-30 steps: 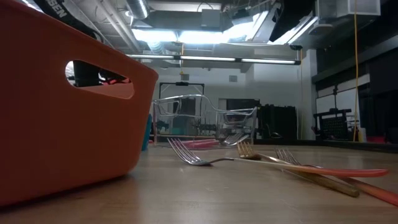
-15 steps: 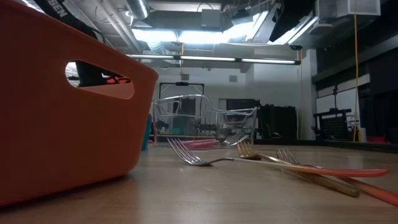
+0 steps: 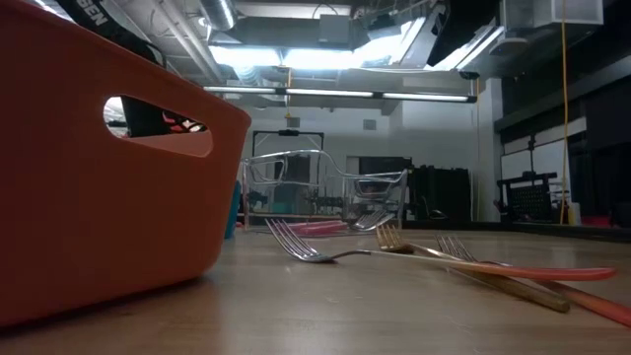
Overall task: Sort silverware by color (type)
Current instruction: Put the orange fork into the blue bin
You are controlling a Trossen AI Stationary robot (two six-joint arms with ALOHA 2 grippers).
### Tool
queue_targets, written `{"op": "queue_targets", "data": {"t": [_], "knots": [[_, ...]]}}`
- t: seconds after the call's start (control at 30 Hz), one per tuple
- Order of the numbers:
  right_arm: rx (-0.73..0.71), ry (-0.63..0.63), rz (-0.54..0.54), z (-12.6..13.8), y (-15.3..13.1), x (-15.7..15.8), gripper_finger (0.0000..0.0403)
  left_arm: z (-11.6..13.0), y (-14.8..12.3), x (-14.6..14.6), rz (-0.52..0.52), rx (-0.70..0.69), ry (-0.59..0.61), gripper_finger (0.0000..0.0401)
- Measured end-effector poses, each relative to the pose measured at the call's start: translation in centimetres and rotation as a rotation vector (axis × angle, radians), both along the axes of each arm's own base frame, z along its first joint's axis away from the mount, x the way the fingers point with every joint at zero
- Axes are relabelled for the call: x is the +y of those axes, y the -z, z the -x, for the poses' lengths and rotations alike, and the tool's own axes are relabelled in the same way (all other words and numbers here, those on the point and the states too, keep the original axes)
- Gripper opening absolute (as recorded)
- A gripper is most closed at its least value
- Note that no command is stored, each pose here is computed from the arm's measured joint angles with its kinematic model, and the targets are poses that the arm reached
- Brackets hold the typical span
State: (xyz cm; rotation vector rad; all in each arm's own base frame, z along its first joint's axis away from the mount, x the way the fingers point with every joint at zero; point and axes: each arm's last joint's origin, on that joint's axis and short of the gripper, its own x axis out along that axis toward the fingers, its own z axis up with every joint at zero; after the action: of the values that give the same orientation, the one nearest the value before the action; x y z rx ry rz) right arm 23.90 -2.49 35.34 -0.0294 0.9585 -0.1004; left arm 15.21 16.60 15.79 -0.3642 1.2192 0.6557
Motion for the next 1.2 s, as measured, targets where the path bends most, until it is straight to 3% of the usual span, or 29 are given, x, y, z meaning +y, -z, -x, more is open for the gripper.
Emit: {"op": "queue_targets", "data": {"t": [0.77,1.2], "knots": [[0.000,0.000,0.000,0.0,0.0,0.0,0.0085,1.2,2.7,-1.3,0.005,0.028,0.047,0.0075],[0.000,0.000,0.000,0.0,0.0,0.0,0.0085,1.3,2.9,-1.4,0.013,0.031,0.048,0.0075]]}}
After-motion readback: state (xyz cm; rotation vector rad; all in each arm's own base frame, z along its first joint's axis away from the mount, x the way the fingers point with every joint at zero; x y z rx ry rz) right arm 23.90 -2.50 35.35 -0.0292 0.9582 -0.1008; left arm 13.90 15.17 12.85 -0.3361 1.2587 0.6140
